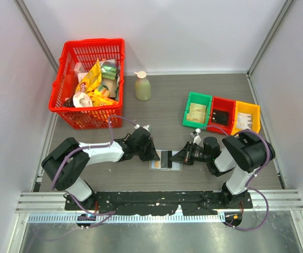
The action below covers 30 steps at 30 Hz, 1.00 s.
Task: Take the credit cards out of the card holder
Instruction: Remove the credit card from the card holder.
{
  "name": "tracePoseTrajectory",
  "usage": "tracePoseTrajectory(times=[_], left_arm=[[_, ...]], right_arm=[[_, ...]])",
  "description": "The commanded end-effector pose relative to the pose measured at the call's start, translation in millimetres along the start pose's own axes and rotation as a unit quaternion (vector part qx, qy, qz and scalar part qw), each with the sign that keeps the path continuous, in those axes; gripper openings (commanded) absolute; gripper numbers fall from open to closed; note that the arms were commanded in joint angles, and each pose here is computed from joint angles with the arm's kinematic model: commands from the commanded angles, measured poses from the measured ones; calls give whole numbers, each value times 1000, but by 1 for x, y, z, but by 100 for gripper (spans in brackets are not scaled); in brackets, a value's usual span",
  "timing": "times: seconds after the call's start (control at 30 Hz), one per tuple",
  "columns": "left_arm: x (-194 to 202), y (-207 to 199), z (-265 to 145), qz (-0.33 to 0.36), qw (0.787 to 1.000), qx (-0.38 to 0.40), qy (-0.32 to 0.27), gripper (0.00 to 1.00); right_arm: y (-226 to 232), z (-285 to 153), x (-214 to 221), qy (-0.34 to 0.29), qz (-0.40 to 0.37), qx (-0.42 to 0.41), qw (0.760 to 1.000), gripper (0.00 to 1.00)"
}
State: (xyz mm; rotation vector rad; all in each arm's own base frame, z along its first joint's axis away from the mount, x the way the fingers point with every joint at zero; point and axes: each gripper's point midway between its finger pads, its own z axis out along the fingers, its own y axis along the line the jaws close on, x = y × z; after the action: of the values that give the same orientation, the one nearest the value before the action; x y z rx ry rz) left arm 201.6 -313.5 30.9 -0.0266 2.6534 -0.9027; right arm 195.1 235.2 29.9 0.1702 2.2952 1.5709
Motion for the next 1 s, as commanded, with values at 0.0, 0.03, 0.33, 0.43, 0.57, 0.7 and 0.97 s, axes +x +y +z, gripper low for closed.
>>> tracePoseTrajectory(times=[0.0,0.03,0.33,0.43,0.57,0.7,0.97], left_arm=[[10,28,1,3,999,-48,9,0],[11,28,1,3,999,-47,10,0],[10,24,1,3,999,-40,10,0],[11,25,1,3,999,-42,11,0],[11,28,1,2,999,-46,10,0],[12,31,0,0,999,-49,9,0],[7,34,-1,-4,999,-52,1,0]], right_arm=[[2,-1,-4,3,-31,-1,1000,8],[2,-1,-4,4,-31,-2,999,15],[-1,6,-9,9,-32,2,999,25],[-2,7,-9,10,-30,0,1000,22],[-1,5,-9,8,-29,-4,1000,1],[-7,-4,-12,1,-21,15,1000,1],[-21,-26,-24,0,-78,138,987,1]])
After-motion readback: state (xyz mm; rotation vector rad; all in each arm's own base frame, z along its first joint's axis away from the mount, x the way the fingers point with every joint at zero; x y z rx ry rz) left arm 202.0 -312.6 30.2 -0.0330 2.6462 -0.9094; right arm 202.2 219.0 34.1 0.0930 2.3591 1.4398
